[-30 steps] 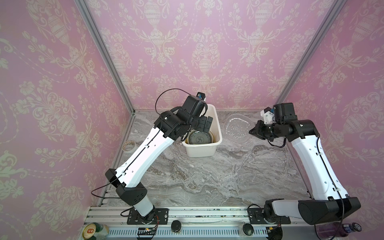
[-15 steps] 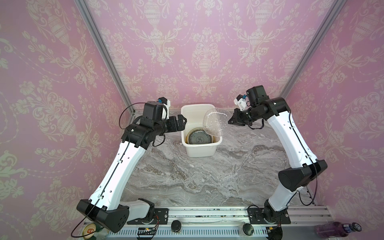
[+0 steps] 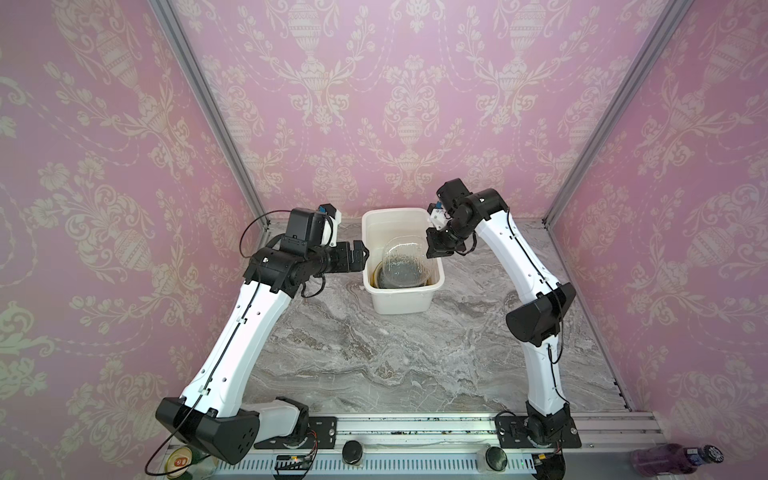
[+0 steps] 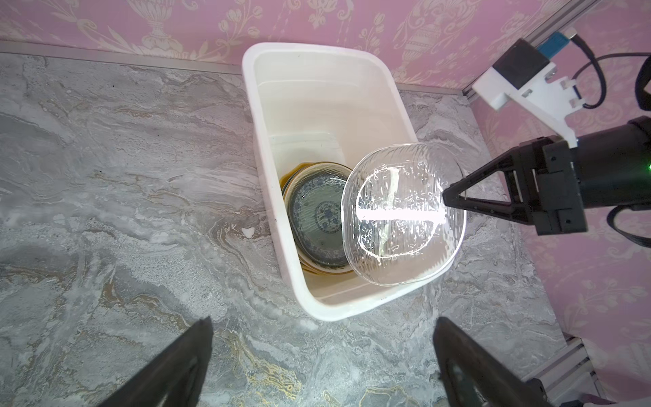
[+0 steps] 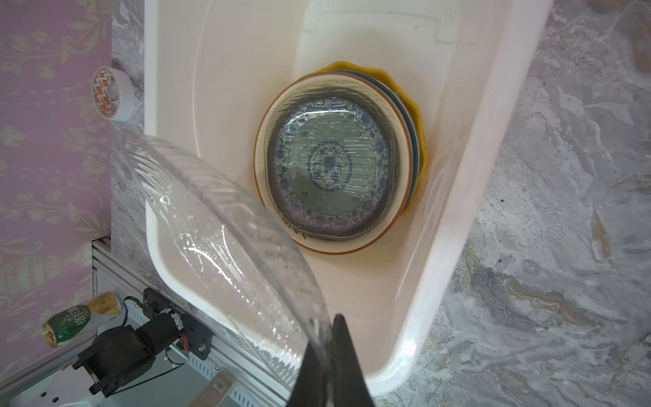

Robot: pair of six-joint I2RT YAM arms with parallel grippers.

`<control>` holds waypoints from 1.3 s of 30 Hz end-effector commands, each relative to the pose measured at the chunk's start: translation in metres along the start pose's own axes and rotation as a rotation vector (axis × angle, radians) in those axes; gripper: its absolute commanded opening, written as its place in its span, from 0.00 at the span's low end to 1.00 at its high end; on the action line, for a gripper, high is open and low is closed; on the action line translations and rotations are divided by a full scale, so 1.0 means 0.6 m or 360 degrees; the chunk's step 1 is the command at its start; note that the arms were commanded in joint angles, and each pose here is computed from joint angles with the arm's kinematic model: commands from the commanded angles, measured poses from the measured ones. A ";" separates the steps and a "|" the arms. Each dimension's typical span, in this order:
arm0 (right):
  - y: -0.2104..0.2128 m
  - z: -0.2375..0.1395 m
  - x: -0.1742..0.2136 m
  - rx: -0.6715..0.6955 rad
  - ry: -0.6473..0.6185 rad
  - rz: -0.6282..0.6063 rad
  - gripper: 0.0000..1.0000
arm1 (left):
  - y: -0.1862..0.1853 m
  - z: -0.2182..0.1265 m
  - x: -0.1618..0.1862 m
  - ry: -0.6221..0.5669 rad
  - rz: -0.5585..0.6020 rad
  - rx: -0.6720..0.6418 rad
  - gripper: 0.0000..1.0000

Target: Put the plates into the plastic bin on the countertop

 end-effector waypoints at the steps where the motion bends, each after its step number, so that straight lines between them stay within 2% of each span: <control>1: -0.003 0.013 0.000 0.0097 0.0013 -0.0044 0.00 | 0.013 0.010 0.006 0.0043 0.0093 -0.0090 0.99; 22: 0.003 0.125 -0.016 0.0272 0.0114 -0.0136 0.00 | 0.025 0.034 0.003 0.0051 0.0242 -0.0184 0.99; 36: -0.005 0.157 -0.019 0.0337 0.0140 -0.0122 0.00 | 0.028 0.029 0.007 0.0042 0.0258 -0.0202 0.99; 39: -0.006 0.160 -0.021 0.0345 0.0133 -0.0116 0.05 | 0.028 0.028 0.008 0.0041 0.0262 -0.0205 0.99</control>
Point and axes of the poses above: each gripper's point midway between its finger pads, its own z axis out along the fingers, its own y axis along the line the jaws close on, x = y × z, the point moved 9 cm from there along -z, back along the fingers, and after that the axes turned 3 degrees about -z, right-handed, at the moved point
